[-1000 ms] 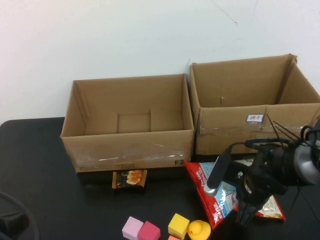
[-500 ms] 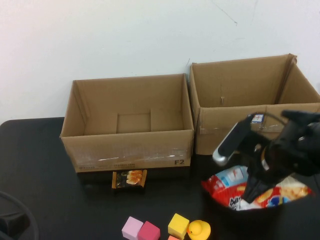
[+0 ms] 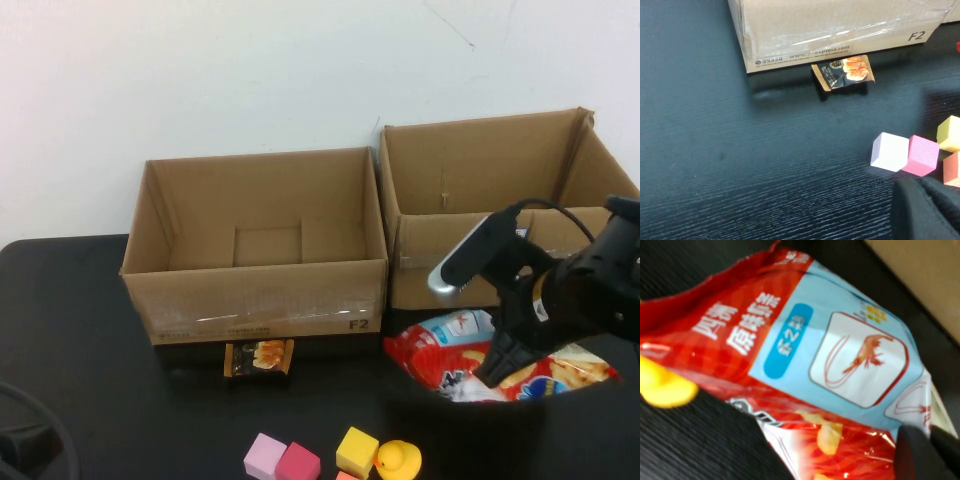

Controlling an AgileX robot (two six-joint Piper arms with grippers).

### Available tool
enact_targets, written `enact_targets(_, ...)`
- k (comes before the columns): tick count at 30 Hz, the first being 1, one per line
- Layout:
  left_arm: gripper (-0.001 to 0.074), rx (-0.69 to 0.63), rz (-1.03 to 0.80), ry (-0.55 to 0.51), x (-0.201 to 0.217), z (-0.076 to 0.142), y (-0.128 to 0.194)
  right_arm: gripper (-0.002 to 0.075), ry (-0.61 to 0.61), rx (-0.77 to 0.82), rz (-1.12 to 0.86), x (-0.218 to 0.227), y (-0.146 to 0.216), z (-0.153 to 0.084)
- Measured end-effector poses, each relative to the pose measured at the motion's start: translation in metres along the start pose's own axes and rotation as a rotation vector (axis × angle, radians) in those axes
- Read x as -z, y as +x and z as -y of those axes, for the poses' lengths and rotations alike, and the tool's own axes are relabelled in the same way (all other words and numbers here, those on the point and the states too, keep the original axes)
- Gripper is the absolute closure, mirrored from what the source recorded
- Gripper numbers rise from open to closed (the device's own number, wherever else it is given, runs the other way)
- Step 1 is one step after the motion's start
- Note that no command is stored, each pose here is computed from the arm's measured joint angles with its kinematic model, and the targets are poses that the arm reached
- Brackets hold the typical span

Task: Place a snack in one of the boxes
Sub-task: Pick up the potato chip, then place the potato chip in the potato chip box

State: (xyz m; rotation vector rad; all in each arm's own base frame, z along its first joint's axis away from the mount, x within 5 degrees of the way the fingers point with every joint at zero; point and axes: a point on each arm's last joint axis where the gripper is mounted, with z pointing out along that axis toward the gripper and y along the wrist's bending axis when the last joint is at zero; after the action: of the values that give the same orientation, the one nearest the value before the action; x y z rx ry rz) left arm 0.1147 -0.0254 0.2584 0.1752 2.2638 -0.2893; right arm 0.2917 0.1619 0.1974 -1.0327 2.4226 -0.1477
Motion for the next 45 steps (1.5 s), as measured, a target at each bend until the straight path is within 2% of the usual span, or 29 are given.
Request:
enact_targets(8,0.0736,-0.006,0.0,0.001,0.0,0.0,0.0,0.0723,0.03,-0.044,0.193,0.044,-0.028,0.014)
enact_targets(12,0.0736,-0.006,0.0,0.001,0.0,0.0,0.0,0.0723,0.041,-0.078,0.348,0.072,-0.06,0.026)
enact_targets(16,0.0736,-0.005,0.001,0.002,0.0,0.0,0.0,0.0724,0.047,-0.063,0.536,0.089,-0.097,0.027)
enact_targets(20,0.0736,-0.004,0.001,0.002,0.0,0.0,0.0,0.0724,0.039,-0.037,0.658,0.079,-0.131,0.02)
enact_targets(25,0.0736,-0.001,0.002,0.004,0.0,0.0,0.0,0.0719,0.021,-0.014,0.704,0.024,-0.17,0.007)
enact_targets(27,0.0736,0.0,0.002,0.005,0.0,0.0,0.0,0.0669,0.013,-0.019,0.683,-0.001,-0.18,0.004)
enact_targets(28,0.0736,0.0,0.002,0.005,0.0,0.0,0.0,0.0619,0.01,-0.023,0.655,-0.014,-0.183,0.003)
enact_targets(32,0.0737,0.001,0.002,0.005,0.0,0.0,0.0,0.0325,-0.008,-0.073,0.506,-0.05,-0.187,-0.001)
enact_targets(34,0.0736,0.001,0.002,0.005,0.0,0.0,0.0,0.021,-0.007,-0.095,0.436,-0.053,-0.188,0.001)
enact_targets(36,0.0736,0.002,0.002,0.005,0.0,0.0,0.0,0.0164,-0.003,-0.1,0.381,-0.047,-0.189,0.002)
enact_targets(39,0.0736,0.003,0.002,0.006,0.0,0.001,0.0,0.0137,0.011,-0.052,0.292,-0.027,-0.189,0.005)
enact_targets(45,0.0736,0.021,0.005,0.019,0.0,0.002,0.0,0.0154,0.01,0.165,0.101,0.027,-0.178,0.011)
